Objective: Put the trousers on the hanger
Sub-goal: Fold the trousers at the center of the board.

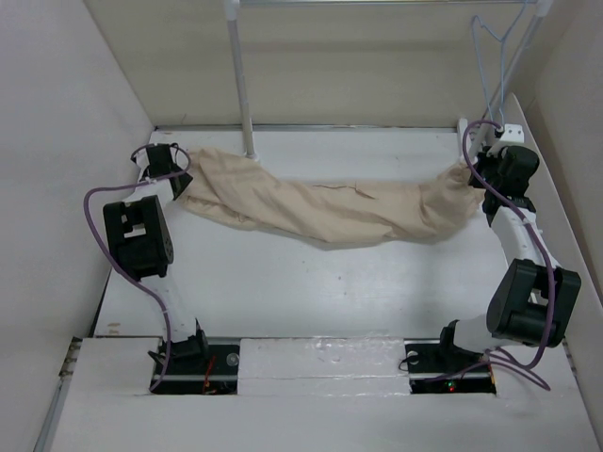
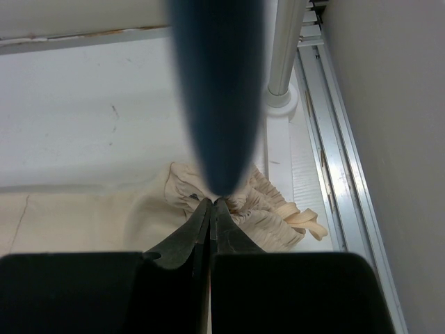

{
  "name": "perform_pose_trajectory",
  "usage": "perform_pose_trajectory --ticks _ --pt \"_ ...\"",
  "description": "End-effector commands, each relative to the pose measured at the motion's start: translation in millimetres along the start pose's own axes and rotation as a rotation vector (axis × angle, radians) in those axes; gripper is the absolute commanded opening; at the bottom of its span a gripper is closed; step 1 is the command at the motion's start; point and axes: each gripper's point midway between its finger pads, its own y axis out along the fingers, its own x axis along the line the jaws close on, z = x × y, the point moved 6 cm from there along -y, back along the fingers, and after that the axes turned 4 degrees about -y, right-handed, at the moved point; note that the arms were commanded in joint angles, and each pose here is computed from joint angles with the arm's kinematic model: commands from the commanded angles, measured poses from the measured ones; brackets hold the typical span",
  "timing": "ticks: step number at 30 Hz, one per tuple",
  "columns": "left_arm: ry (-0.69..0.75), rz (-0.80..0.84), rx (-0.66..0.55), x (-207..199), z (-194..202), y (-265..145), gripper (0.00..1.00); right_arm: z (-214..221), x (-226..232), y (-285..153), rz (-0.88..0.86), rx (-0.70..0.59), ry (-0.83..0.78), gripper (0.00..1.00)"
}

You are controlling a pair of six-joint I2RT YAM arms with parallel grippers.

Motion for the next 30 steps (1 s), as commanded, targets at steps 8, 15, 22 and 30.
perform_pose_trajectory --ticks 8,15,22,30 --pt "0.036 0.043 -0.033 -6.3 -13.6 -17.7 0.34 -30.1 1.1 -4.8 0.002 -0.106 -0.028 0.0" --pt "0.058 -0.007 0.006 0.7 0.4 -6.4 0.28 -29.4 1.4 -4.7 0.001 -0.106 -0.028 0.0" --pt "0.053 -0.001 -0.011 -4.5 -6.5 -7.7 0.0 -30.7 1.5 -6.5 0.002 -0.112 -0.029 0.0" --pt "0.067 -0.007 -0.063 -8.5 -22.6 -30.9 0.01 -31.1 2.7 -6.7 -0.007 -0.118 -0.028 0.0"
